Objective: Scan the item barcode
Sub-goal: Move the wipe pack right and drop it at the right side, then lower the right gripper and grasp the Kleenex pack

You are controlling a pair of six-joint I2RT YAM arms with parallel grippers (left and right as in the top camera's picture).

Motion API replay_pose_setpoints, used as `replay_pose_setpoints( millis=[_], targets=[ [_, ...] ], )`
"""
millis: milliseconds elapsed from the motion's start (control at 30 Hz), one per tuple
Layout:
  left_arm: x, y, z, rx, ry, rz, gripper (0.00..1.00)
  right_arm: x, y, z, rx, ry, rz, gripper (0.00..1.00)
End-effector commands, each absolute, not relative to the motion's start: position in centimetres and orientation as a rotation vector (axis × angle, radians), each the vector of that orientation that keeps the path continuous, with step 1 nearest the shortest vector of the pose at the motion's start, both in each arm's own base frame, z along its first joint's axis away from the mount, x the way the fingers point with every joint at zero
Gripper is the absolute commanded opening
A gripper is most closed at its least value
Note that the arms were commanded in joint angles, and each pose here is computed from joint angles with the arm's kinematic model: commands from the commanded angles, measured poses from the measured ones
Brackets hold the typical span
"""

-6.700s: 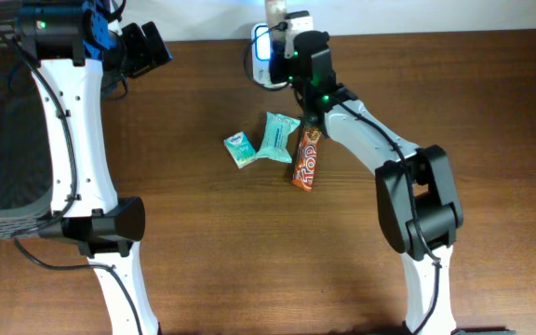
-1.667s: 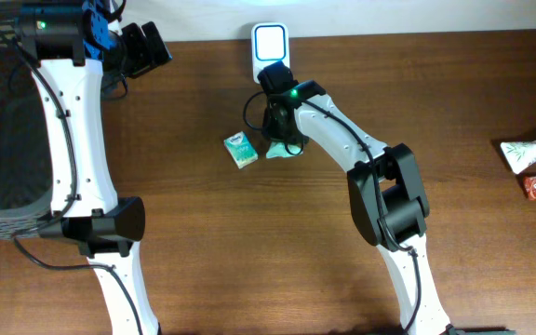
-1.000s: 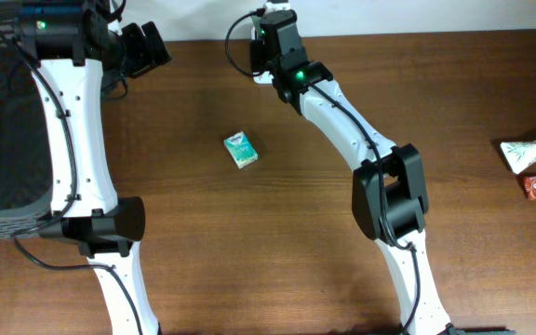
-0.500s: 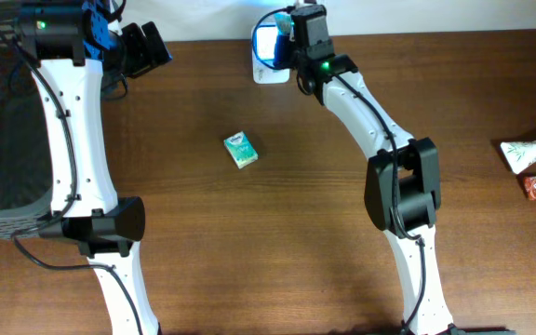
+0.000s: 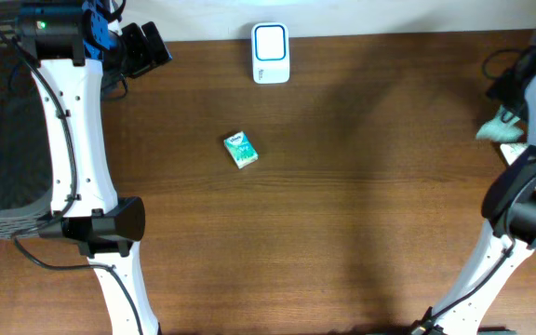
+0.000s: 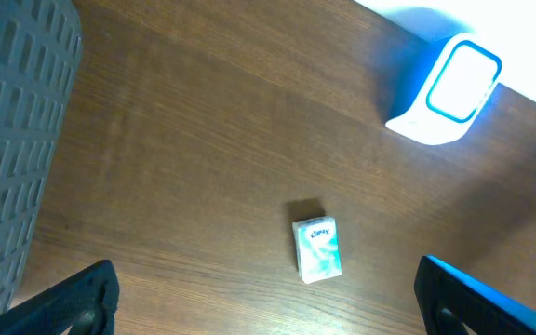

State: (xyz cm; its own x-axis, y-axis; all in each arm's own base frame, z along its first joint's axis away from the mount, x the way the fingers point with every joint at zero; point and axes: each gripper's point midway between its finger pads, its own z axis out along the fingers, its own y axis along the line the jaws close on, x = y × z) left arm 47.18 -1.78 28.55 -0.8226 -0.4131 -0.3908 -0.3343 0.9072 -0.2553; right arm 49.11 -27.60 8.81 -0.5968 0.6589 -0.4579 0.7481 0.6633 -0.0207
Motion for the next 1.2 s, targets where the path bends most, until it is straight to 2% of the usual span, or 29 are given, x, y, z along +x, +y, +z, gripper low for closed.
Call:
replay_pose_setpoints(
  millis=[0,67,133,233,267,300,400,433,567,633,733,867,1167],
  targets=[
    [47.1,-1.6,29.1,-0.528,2.612,-0.245,0.99,45.8,-31.2,8.8,1.225,2.450,-0.315,0.96],
    [47.1,-1.6,29.1,-0.527,2.611,-0.245,0.99,45.1,-31.5,11.1,1.234,2.420,-0.286,0.98],
    [47.1,-1.6,29.1,-0.528,2.612,-0.246,0.99,46.1,-28.5,14.8,1.160,2.394,-0.077,1.00],
    [47.1,-1.6,29.1,-0.527,2.612,-0.245,0.99,47.4,-18.6,18.7,0.985,2.439,0.535,0.99],
    [47.1,-1.6,29.1,-0.528,2.612,-0.245,0.99,47.1,-14.6,18.8,0.933,2.499,0.708,0.99],
    [47.1,-1.6,29.1,-0.528,2.611,-0.245,0.99,46.5,-12.0,18.1,0.912,2.580,0.747,0.99],
    [47.1,-1.6,29.1,-0.528,2.612,-0.245,0.99,45.7,-4.5,16.7,0.790,2.770,0.764,0.99],
    [47.1,-1.6,29.1,-0.529,2.611,-0.245,0.99,45.7,-0.6,16.4,0.683,2.829,0.774,0.99],
    [47.1,-1.6,29.1,-0.528,2.611,-0.245,0.99,45.1,8.3,16.1,0.402,2.930,0.772,0.99],
    [47.1,-1.6,29.1,-0.528,2.611,-0.245,0.99,45.2,13.7,15.6,0.173,2.933,0.632,0.99],
    [47.1,-1.6,29.1,-0.528,2.612,-0.246,0.99,44.3,18.6,15.3,0.025,2.925,0.510,0.99],
    [47.1,-1.6,29.1,-0.529,2.611,-0.245,0.99,43.4,22.9,15.5,-0.118,2.889,0.515,0.99],
    [47.1,-1.6,29.1,-0.529,2.611,-0.245,0.99,43.2,25.4,15.6,-0.193,2.847,0.542,0.99]
  ],
)
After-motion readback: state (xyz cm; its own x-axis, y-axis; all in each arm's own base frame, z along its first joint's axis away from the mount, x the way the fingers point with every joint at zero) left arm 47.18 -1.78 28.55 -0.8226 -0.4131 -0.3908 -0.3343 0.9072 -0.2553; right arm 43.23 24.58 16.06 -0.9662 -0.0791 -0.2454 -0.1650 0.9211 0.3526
